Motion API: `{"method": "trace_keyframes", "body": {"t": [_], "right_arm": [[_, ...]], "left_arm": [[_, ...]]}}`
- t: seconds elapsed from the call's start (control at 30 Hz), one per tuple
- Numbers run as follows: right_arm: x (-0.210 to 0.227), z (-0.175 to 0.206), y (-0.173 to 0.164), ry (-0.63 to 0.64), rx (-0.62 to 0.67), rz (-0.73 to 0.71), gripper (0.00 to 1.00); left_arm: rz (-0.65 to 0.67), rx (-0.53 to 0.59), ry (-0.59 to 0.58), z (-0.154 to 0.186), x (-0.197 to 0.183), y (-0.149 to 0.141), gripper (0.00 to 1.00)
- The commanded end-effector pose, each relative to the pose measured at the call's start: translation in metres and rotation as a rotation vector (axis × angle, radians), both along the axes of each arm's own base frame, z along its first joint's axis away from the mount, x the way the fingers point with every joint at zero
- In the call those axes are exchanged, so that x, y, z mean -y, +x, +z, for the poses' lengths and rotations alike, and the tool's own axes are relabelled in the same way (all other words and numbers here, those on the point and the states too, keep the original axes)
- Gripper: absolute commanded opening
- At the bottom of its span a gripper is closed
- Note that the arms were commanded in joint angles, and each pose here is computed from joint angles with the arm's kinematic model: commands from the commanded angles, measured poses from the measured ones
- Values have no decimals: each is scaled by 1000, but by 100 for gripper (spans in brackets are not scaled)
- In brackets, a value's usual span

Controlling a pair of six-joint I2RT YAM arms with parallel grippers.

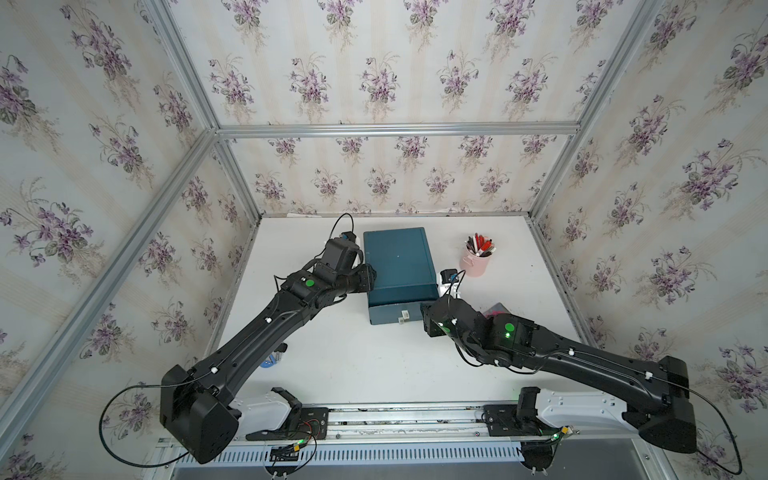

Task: Take the seed bags out of the drawer
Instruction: Close the drawer in the storage box.

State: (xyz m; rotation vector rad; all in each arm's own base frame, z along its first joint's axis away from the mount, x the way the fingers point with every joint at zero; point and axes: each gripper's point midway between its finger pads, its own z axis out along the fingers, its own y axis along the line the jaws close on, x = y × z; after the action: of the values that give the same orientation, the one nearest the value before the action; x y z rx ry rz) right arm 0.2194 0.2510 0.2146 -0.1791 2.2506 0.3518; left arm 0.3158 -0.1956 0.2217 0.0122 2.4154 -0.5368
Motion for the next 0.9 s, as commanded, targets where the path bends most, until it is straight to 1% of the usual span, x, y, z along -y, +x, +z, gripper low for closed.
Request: {"method": "trace_keyframes", "body": {"t": [0.0,0.13,0.27,0.43,0.5,0.6,0.67,0.73,0.77,0.87], "right_arm": [[-18,13,16,50,65,23,54],[-20,12,28,50,102,0,54],[-23,13,37,60,129,-17,57],[-26,14,43,41,134,-36,61],[-24,14,42,39,131,-43,68],[-15,11,39,41,117,-66,85],[-8,7,35,44,103,-79,90],[-3,1,30,47,86,-82,89],[-2,-2,27,52,69,-79,87],[-5,-11,10,127,11,-31,82]], "left_arm": [[-19,-172,167,-40,-26,-33,46],[-24,-169,169,-39,-27,-33,45],[-34,-173,171,-41,-26,-34,44],[-42,-174,171,-42,-25,-35,44],[-45,-175,167,-43,-24,-35,44],[-48,-173,166,-43,-24,-34,44],[-51,-171,165,-42,-23,-34,44],[-50,-168,166,-40,-24,-34,44],[-47,-165,165,-40,-25,-33,45],[-44,-160,158,-37,-25,-31,48]]}}
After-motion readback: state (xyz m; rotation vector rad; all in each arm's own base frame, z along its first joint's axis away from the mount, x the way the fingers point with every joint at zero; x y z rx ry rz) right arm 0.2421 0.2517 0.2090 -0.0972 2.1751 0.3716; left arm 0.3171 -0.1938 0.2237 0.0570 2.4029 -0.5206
